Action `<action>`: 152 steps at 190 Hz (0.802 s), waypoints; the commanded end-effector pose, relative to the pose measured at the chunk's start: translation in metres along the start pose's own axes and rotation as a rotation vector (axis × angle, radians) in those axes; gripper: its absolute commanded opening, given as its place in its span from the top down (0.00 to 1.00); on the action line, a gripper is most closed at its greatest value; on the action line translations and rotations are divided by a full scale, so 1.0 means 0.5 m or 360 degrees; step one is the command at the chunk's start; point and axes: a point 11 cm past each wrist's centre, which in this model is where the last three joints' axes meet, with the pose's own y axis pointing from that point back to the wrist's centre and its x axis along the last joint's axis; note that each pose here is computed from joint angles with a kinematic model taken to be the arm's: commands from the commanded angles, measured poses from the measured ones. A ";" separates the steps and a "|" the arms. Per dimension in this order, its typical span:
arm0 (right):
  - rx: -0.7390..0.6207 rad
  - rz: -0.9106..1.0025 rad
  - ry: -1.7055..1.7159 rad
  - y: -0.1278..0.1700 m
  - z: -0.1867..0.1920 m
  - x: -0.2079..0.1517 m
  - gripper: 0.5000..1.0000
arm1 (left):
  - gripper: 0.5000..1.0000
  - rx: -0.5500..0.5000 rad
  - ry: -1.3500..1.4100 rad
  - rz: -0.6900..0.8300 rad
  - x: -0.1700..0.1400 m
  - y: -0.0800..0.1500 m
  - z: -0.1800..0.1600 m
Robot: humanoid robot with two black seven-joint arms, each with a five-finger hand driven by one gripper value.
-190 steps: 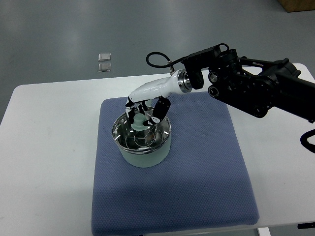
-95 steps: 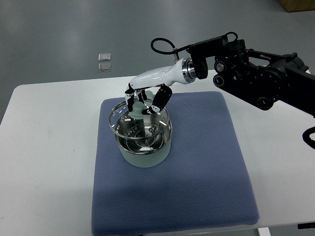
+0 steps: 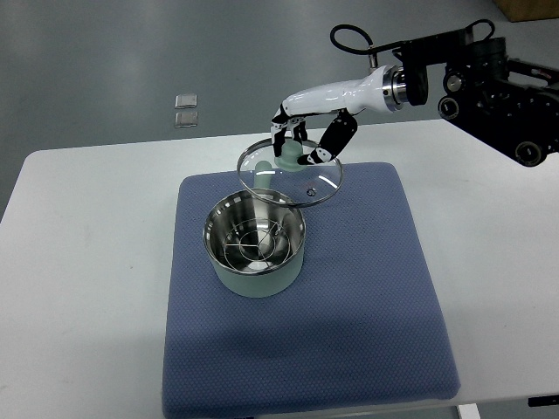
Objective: Open lid and place right of pot
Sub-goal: 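Carry the glass lid away from the pot and lower it onto the mat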
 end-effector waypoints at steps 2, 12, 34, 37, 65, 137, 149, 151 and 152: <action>-0.0067 0.0017 -0.0031 0.036 0.037 -0.007 1.00 | 0.00 0.0000 0.0002 0.0000 0.000 0.000 0.000; -0.0093 0.0016 -0.0055 0.045 0.053 -0.021 1.00 | 0.00 0.0002 0.0001 -0.0003 -0.001 0.000 0.000; -0.0126 0.0008 -0.0115 0.063 0.084 -0.054 1.00 | 0.00 0.0000 -0.0001 0.0000 0.000 0.000 0.000; -0.0126 0.0008 -0.0115 0.063 0.084 -0.054 1.00 | 0.00 0.0000 -0.0001 0.0000 0.000 0.000 0.000; -0.0157 0.0022 -0.0170 0.074 0.116 -0.100 1.00 | 0.00 0.0000 0.0002 0.0000 0.000 0.000 0.000; -0.0175 0.0003 -0.0279 0.071 0.149 -0.191 1.00 | 0.00 0.0000 0.0002 0.0000 0.000 0.000 0.000; -0.0173 -0.0002 -0.0283 0.071 0.149 -0.195 1.00 | 0.00 0.0000 0.0002 0.0000 0.000 0.000 0.000; -0.0174 -0.0011 -0.0295 0.069 0.152 -0.209 1.00 | 0.00 0.0000 0.0002 0.0000 0.000 0.000 0.000; -0.0172 -0.0013 -0.0301 0.067 0.153 -0.213 1.00 | 0.00 0.0000 -0.0001 0.0000 0.000 0.000 0.000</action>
